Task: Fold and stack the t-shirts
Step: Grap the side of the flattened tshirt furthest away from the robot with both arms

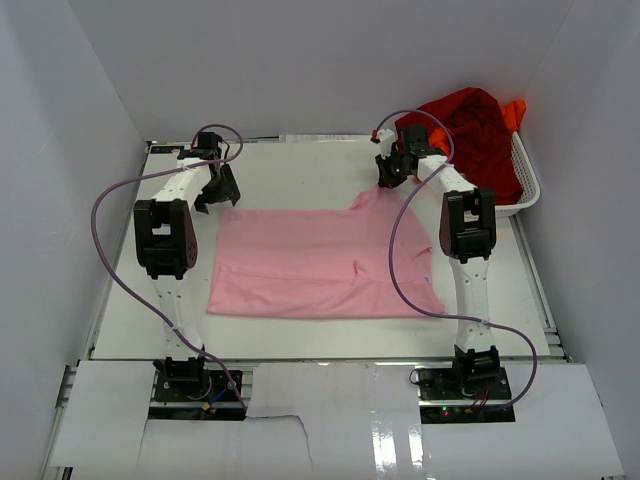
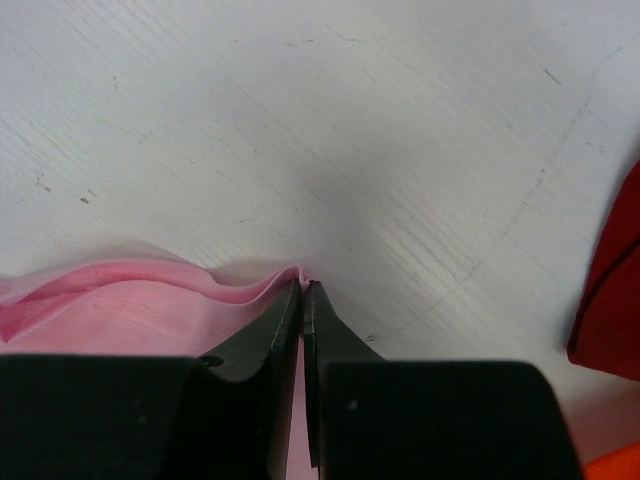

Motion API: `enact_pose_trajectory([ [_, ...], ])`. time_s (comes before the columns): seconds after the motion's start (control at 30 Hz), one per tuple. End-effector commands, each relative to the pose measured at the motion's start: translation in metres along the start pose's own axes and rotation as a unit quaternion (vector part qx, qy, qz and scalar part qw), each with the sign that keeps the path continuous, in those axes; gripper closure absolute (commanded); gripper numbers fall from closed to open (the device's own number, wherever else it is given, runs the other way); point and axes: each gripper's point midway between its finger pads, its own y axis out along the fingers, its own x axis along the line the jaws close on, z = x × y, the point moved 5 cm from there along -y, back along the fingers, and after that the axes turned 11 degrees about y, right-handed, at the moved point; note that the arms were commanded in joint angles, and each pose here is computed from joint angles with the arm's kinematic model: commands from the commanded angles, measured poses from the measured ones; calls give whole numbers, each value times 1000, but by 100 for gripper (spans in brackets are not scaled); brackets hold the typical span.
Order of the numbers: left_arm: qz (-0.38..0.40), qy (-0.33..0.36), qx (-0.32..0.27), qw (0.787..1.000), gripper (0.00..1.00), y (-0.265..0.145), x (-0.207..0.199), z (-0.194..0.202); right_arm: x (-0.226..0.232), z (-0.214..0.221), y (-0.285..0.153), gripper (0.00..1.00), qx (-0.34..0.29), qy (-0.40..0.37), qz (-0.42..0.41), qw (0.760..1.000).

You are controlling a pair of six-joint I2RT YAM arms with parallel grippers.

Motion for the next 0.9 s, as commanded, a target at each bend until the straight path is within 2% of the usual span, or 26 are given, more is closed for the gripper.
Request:
enact_pose_trajectory([
  [0.0,10,-4,-29,1000,16,-17,-2,-14,8,46,2,92,87,46,4,995],
  [0.3,41,-18,-17,999,19,-10,-12,-12,11,42,-4,92,80,53,2,995],
  [0.53,25,-16,-9,1000,23,-2,-8,-5,10,41,-8,92,80,49,8,996],
  [0.87,30,-12,8,999,36,10,-10,6,10,37,-10,92,75,50,10,996],
])
